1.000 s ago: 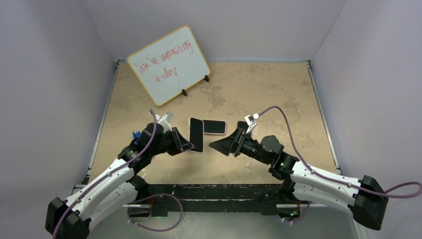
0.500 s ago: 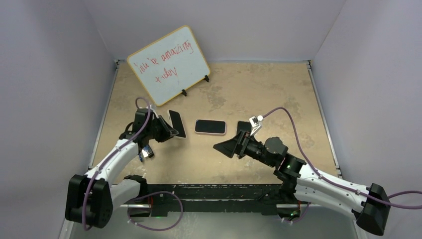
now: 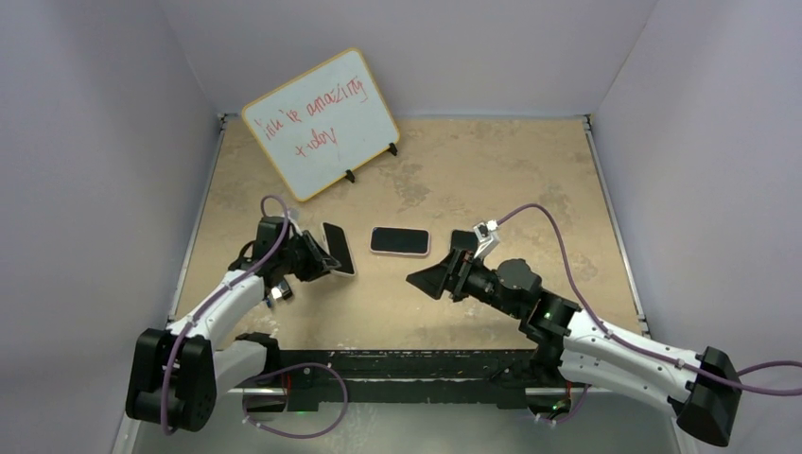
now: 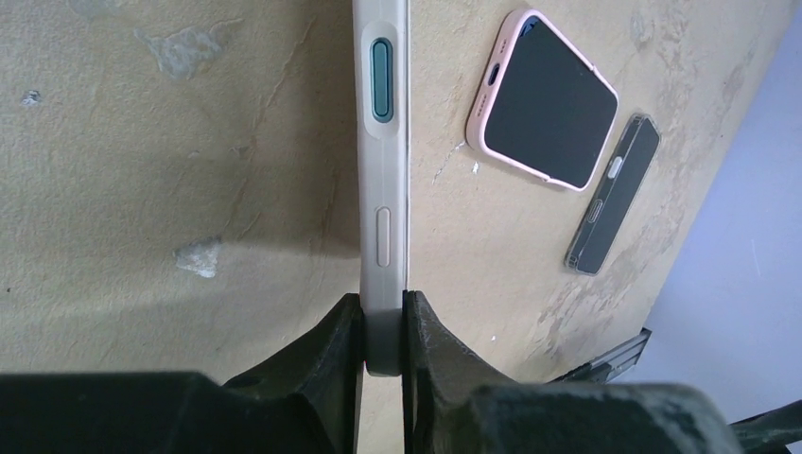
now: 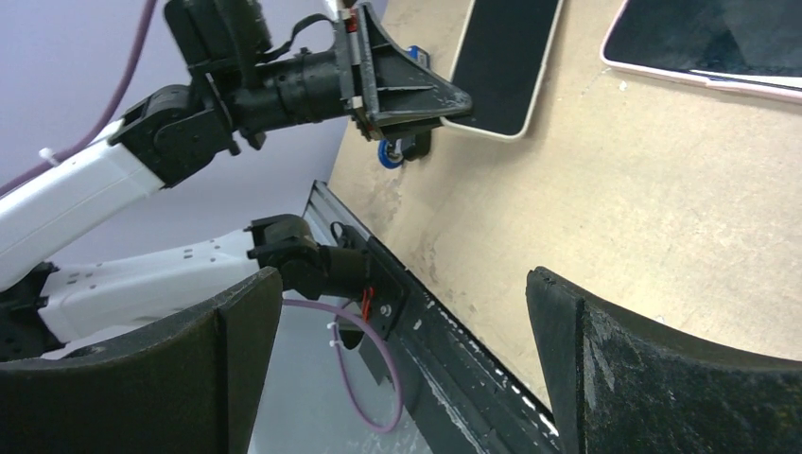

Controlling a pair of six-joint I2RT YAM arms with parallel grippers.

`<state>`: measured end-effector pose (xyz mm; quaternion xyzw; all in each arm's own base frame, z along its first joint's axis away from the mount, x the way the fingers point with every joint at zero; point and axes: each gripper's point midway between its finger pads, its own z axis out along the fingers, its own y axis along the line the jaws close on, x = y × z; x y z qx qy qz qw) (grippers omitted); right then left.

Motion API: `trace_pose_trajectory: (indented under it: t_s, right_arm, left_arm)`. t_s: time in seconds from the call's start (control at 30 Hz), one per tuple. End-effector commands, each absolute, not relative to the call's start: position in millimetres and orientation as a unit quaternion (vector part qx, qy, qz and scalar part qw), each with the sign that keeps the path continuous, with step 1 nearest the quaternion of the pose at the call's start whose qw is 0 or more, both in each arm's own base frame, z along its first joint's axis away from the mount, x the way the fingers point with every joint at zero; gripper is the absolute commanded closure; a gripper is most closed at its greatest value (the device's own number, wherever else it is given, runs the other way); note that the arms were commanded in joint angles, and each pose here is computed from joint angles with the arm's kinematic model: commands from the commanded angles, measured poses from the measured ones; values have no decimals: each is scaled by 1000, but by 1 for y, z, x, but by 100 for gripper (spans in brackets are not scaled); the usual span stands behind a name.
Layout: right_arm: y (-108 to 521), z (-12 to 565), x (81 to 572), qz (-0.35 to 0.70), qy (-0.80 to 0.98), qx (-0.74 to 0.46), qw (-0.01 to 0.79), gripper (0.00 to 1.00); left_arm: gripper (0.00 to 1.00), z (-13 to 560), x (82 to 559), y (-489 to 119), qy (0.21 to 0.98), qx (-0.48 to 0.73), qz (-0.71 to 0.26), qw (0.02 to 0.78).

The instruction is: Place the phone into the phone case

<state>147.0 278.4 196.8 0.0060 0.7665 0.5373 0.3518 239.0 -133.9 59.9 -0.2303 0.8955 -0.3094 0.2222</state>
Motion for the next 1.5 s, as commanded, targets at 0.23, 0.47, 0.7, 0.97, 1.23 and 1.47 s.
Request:
trace_pose_trajectory:
  t_s: [0.23, 0.47, 0.7, 0.97, 1.23, 1.47]
  right_arm:
    - [276, 189, 164, 491, 792, 38, 361, 1]
    - [271, 178, 168, 467, 805, 49, 362, 1]
    - [262, 184, 181, 425, 817, 64, 385, 1]
    - [253, 204, 198, 368, 831, 69, 411, 1]
    - [260, 251, 197, 402, 804, 43, 435, 1]
    - [261, 280, 193, 430, 782, 29, 450, 1]
  left_arm:
    - [69, 80, 234, -116, 896, -221, -275, 269]
    - [56, 108, 227, -111, 893, -204, -272, 294]
    - [22, 162, 224, -111, 880, -147, -284, 350]
    - [9, 223, 217, -139, 843, -29, -365, 395]
    - [4, 287, 204, -167, 773, 60, -459, 434]
    - [3, 299, 200, -176, 757, 82, -486, 428]
